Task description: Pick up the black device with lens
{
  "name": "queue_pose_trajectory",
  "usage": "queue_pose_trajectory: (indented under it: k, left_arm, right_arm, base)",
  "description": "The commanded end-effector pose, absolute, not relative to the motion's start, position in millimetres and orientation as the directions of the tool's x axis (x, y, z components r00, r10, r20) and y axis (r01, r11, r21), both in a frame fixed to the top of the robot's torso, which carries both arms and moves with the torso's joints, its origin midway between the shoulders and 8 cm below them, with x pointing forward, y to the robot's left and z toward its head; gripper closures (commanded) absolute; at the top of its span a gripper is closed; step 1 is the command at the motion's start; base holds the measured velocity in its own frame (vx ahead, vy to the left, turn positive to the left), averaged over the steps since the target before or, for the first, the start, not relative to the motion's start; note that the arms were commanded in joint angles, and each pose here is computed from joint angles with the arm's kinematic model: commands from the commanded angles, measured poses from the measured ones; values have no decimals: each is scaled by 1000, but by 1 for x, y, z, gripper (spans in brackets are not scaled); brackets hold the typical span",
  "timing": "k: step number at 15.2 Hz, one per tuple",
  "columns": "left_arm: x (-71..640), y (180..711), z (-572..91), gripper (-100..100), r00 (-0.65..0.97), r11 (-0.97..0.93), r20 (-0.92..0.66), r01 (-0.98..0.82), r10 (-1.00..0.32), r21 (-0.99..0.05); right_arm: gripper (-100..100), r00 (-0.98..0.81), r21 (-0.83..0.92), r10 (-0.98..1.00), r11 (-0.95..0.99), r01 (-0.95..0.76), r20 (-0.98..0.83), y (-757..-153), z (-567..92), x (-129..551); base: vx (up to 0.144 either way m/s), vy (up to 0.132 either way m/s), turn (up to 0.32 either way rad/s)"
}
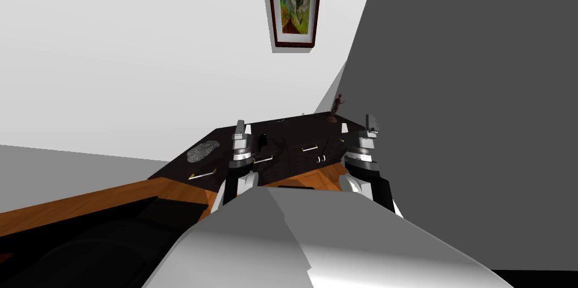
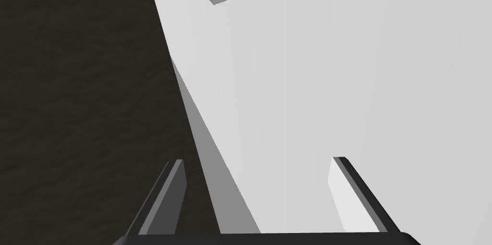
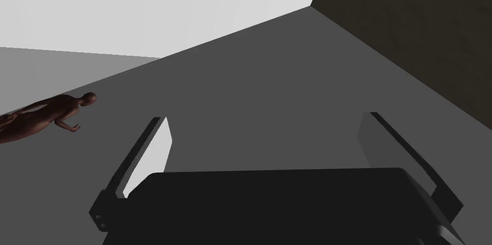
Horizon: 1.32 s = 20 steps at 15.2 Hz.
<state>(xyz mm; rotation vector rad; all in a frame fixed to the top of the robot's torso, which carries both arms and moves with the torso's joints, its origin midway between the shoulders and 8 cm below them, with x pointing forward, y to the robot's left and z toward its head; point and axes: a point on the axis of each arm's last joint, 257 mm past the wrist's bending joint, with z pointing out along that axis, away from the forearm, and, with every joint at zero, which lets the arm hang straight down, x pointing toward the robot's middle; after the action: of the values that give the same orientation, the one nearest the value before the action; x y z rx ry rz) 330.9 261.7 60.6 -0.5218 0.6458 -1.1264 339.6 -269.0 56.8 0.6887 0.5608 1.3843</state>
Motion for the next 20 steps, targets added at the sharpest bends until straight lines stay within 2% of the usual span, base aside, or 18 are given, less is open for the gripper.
queue_pose_trajectory:
  k: [1,11,20]
  left_arm:
    - [333,257,57,-100,268,359,-241,647,-933,-673]
    - [355,251,17,-100,185,434,-407,583,-894,-687]
    - [390,284,-57,-100,133,533,-531,422,-837,-734]
  right_arm:
    - [0,114,726,993,51,-686,38,-269,57,340]
    - [0,114,726,993,51,-686,38,-269,57,340]
    - [0,114,726,993,51,-686,39,-269,57,340]
  base:
    - [-1,-4,12]
    - [-6,-28,32]
    - [-1,-65,72]
